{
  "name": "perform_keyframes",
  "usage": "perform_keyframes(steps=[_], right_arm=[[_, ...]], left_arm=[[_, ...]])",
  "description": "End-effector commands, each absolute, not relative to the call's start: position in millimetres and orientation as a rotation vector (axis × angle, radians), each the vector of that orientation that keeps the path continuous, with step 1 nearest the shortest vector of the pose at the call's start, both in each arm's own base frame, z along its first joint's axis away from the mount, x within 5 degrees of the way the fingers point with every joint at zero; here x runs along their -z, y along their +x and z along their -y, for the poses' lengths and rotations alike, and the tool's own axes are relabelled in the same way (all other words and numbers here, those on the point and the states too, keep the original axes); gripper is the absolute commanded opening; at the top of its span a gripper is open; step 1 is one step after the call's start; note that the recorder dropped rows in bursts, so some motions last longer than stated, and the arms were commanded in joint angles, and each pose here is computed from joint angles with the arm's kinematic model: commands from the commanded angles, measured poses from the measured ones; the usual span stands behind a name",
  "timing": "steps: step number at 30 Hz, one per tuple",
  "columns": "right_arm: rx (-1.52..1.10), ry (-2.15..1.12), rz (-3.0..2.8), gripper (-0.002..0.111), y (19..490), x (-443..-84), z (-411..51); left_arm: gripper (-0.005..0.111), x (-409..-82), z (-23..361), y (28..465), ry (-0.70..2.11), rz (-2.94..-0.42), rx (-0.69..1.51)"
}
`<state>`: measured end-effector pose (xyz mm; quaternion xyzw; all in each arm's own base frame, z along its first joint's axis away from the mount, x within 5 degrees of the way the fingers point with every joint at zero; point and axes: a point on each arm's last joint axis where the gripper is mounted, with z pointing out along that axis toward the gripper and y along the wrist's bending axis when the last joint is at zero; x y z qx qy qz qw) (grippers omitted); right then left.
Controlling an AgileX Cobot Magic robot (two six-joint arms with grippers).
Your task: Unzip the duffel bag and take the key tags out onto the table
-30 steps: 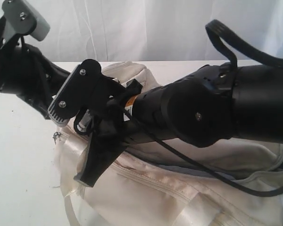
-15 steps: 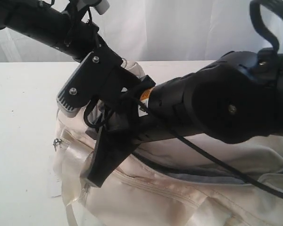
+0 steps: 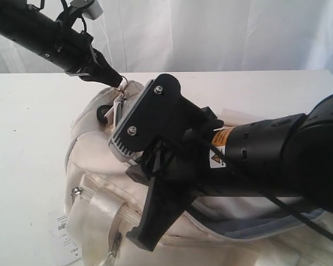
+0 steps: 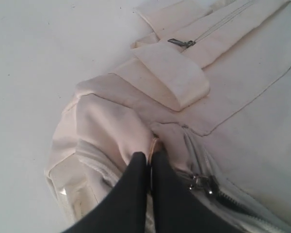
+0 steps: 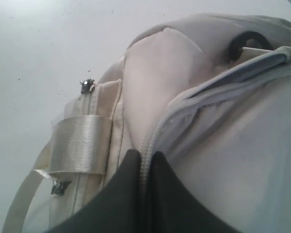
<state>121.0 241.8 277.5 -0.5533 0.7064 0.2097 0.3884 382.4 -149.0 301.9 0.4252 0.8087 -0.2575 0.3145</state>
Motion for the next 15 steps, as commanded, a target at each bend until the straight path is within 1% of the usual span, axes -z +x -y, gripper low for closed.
perform_keyframes(steps=[1,2,3,5,7,9,11,13,15], right_arm=[[-0.560,-1.460,-1.868,0.008,109.5,-272.4,-237.0],[-0.561,-1.459,-1.869,0.014,109.4,-272.5,-237.0],[-0.561,-1.460,-1.870,0.023,109.3,-272.3,-236.9],[-0.564,-1.460,-1.867,0.045,108.6,-274.6,-235.8],[-0.574,-1.449,-1.840,0.067,107.1,-284.9,-233.2],[-0.588,-1.428,-1.800,0.078,105.6,-298.2,-230.0],[-0.594,-1.405,-1.745,0.078,104.5,-313.2,-225.7],[-0.554,-1.410,-1.674,0.076,103.5,-326.2,-219.0],[-0.489,-1.417,-1.634,0.072,104.5,-333.0,-212.4]], left_arm=[[0.000,-305.1,135.5,392.6,1.065,-2.124,0.585],[0.000,-305.2,135.9,392.1,1.066,-2.125,0.594],[0.000,-305.5,136.5,391.7,1.062,-2.124,0.608],[0.000,-307.4,136.8,390.8,1.059,-2.120,0.615],[0.000,-310.6,137.1,389.3,1.053,-2.111,0.624],[0.004,-315.2,136.7,387.3,1.051,-2.101,0.622],[0.015,-320.4,136.2,384.9,1.053,-2.087,0.615],[0.033,-327.1,135.5,381.6,1.053,-2.071,0.608],[0.055,-334.9,134.9,376.3,1.062,-2.056,0.609]])
